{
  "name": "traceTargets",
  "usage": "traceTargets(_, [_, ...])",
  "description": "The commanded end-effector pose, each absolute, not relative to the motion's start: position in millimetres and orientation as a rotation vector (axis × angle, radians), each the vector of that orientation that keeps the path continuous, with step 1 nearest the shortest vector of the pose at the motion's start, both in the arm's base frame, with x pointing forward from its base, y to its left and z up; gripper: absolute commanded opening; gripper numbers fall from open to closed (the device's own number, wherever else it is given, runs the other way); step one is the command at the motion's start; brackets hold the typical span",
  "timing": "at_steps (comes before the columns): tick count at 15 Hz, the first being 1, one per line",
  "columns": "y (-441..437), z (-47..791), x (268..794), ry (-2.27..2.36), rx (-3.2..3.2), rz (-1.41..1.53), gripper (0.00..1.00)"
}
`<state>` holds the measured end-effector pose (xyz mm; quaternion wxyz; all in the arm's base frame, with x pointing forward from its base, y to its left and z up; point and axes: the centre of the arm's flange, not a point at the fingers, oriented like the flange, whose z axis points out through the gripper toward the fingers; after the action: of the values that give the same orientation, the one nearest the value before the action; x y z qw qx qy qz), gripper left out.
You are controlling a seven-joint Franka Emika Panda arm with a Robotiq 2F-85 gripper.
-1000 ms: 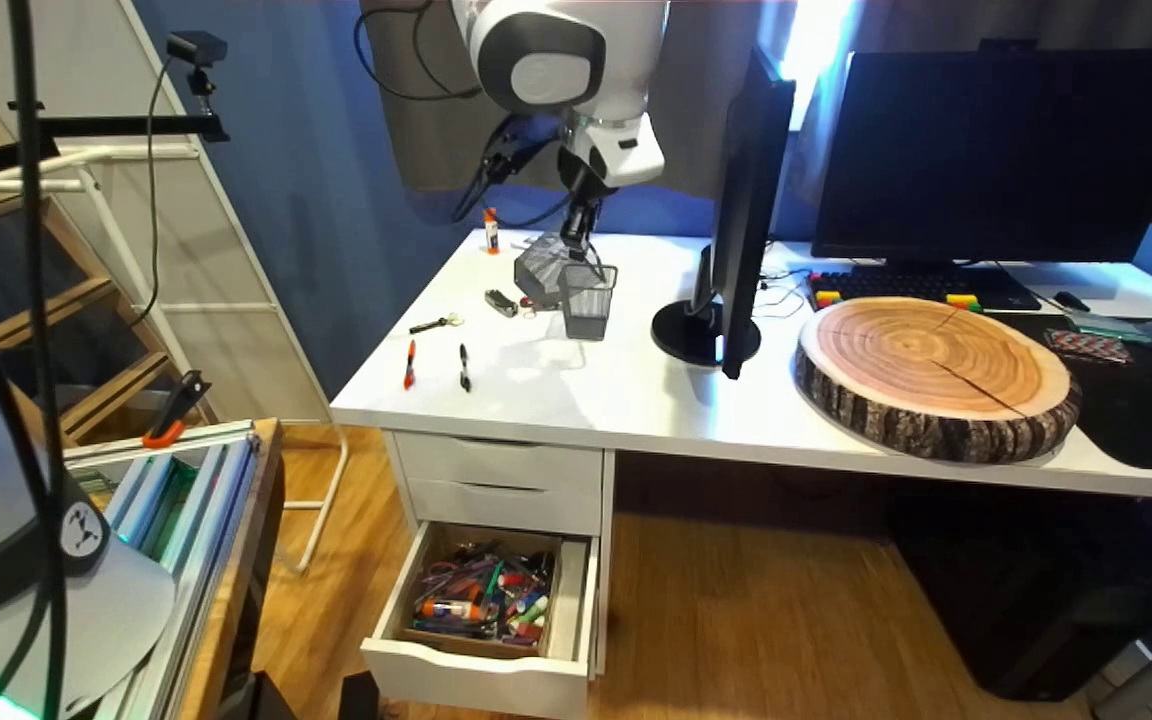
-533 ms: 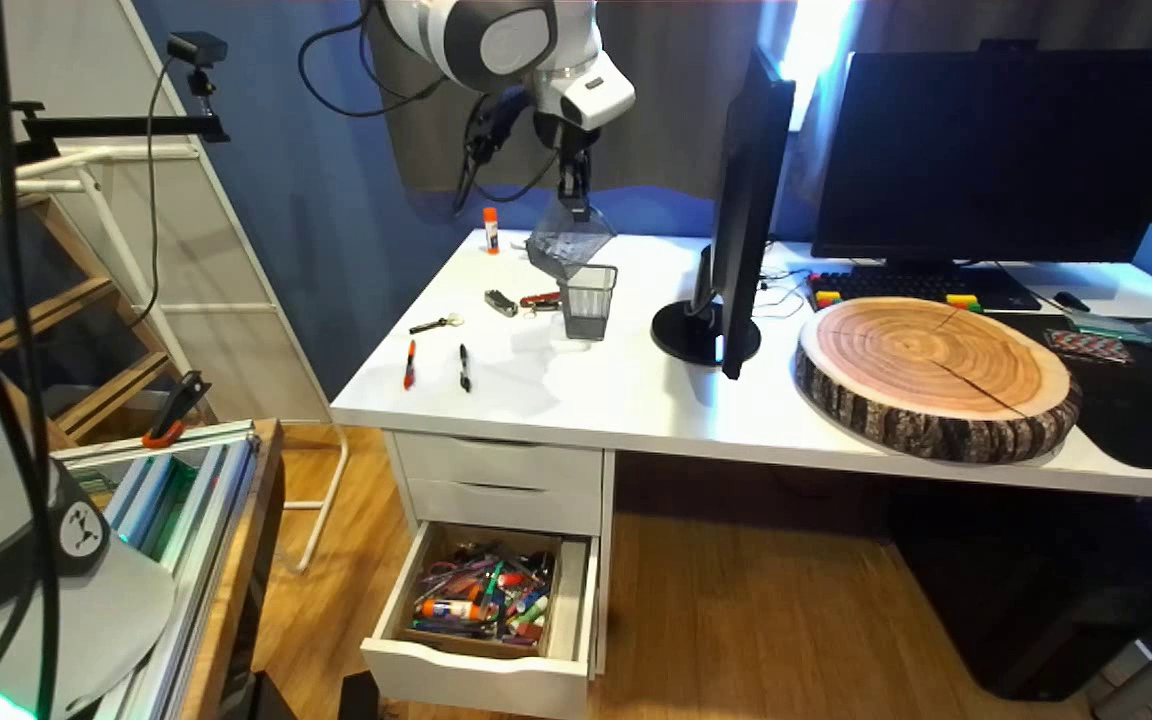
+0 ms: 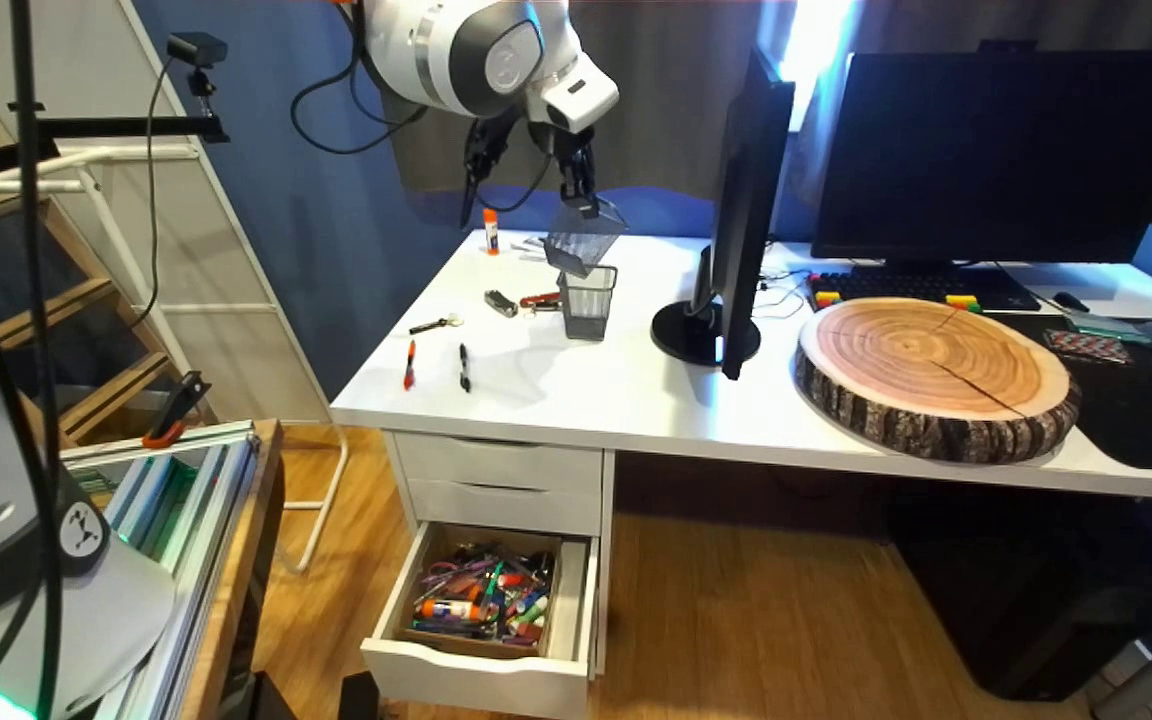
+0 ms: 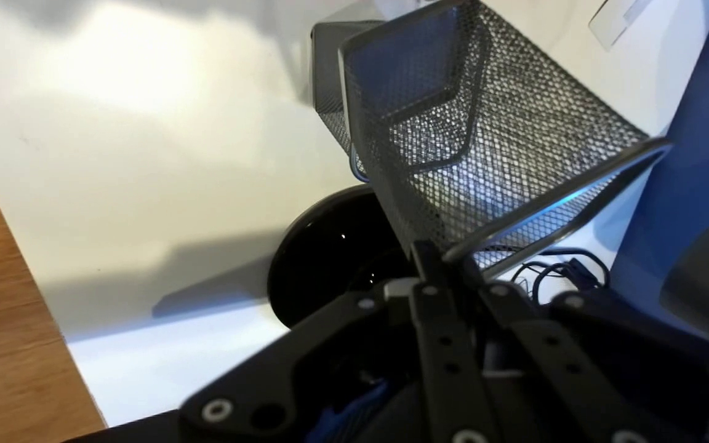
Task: Turn the upside down gray pen holder the right way up and put it in the gray pen holder on the left, pick up the black pen and put it in the stacked gray pen holder
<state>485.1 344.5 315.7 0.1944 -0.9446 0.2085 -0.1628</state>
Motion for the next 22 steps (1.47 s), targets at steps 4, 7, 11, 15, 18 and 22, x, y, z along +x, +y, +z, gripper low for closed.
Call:
traceTargets(4, [347.5, 306.6, 482.5, 0.583, -2.666, -0.452, 0.07])
traceTargets(7, [346.3, 306.8, 483.4, 0.585, -2.665, -0.453, 0.07])
traceTargets(11, [352.2, 306.7, 483.2, 0.614, -2.660, -0.542, 0.02])
traceTargets(15, [360.0, 307.2, 479.3, 0.627, -2.653, -0.623, 0.02])
traceTargets(18, [371.8, 311.1, 472.9, 0.633, -2.617, -0.648, 0.02])
traceTargets(22, [387.6, 302.9, 467.4, 0.664, -2.597, -0.665, 0.02])
